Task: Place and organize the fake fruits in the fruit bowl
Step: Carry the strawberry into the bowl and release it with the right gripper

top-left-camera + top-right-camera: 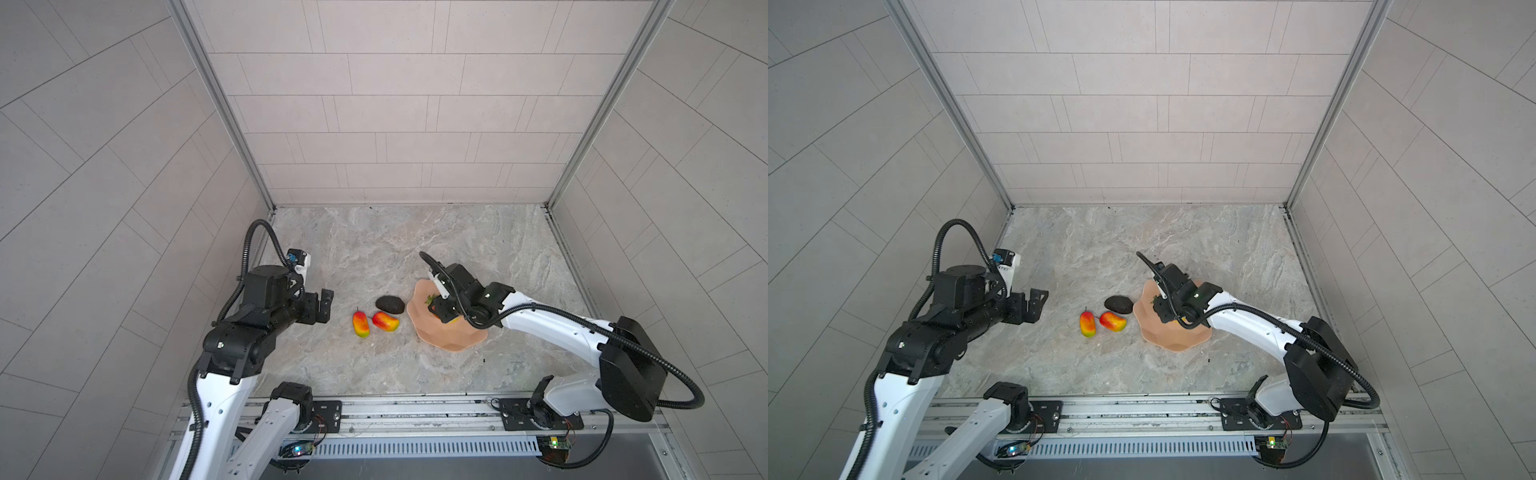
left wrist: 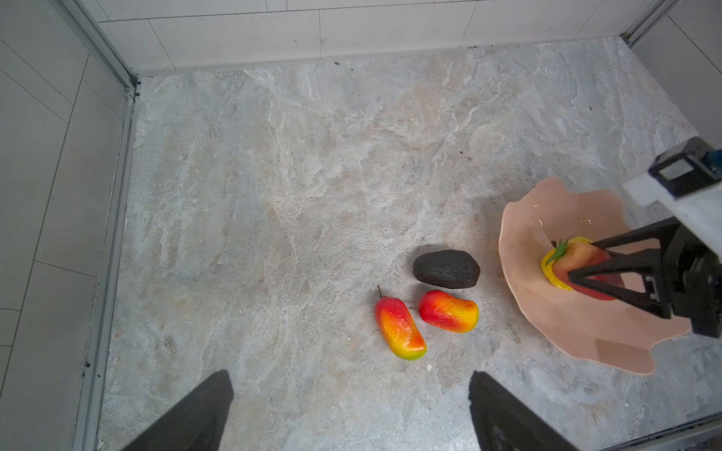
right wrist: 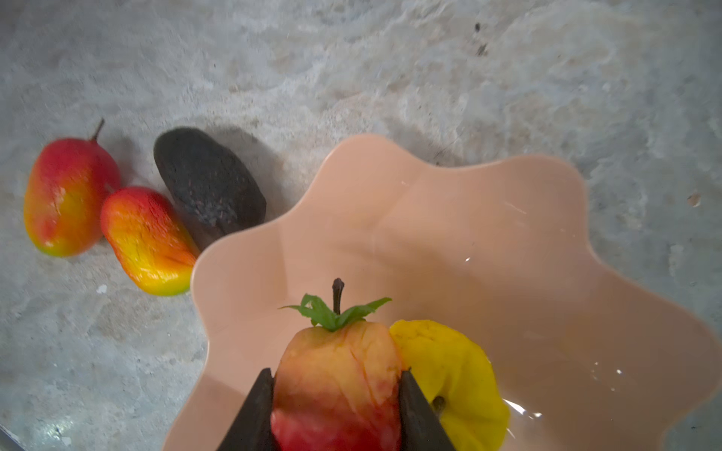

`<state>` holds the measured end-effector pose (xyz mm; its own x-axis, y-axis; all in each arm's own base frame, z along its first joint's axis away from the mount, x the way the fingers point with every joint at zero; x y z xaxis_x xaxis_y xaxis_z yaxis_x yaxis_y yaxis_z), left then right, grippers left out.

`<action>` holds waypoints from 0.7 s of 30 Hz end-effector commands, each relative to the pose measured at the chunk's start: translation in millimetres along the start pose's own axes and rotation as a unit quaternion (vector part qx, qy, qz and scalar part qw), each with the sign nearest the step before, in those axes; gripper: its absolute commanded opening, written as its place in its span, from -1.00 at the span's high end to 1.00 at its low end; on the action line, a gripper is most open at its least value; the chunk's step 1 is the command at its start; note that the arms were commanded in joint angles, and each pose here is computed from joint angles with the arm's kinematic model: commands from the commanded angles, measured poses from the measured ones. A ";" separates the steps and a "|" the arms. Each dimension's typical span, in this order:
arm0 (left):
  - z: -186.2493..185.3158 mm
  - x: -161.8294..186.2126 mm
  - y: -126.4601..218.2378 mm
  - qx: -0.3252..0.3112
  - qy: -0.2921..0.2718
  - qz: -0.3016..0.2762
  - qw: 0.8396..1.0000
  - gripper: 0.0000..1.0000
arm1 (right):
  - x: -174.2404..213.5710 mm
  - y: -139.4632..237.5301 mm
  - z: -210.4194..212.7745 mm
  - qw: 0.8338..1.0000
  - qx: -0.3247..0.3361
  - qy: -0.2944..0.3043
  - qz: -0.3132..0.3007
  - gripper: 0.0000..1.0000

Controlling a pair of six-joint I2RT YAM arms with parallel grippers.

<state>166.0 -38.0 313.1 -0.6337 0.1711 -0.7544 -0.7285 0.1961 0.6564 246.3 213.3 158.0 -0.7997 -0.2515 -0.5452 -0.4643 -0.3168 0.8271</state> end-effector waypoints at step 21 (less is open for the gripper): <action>-1.4 -0.6 6.9 0.005 0.003 0.000 1.000 -0.99 | 13.3 -27.3 10.8 0.998 0.052 0.034 -0.012 0.41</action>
<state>164.0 -38.0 312.6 -0.6385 0.1716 -0.7502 -0.7237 0.1979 0.6612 241.7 227.0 129.7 -0.7691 -0.3049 -0.5617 -0.5079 -0.2420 0.8267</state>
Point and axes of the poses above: each gripper's point midway between its finger pads, its own y axis back along the fingers, its own z axis along the line the jaws close on, x = y × z, the point moved 6 cm from there along y, back along the fingers, and after that the axes turned 6 degrees about -y, right-handed, at the moved point
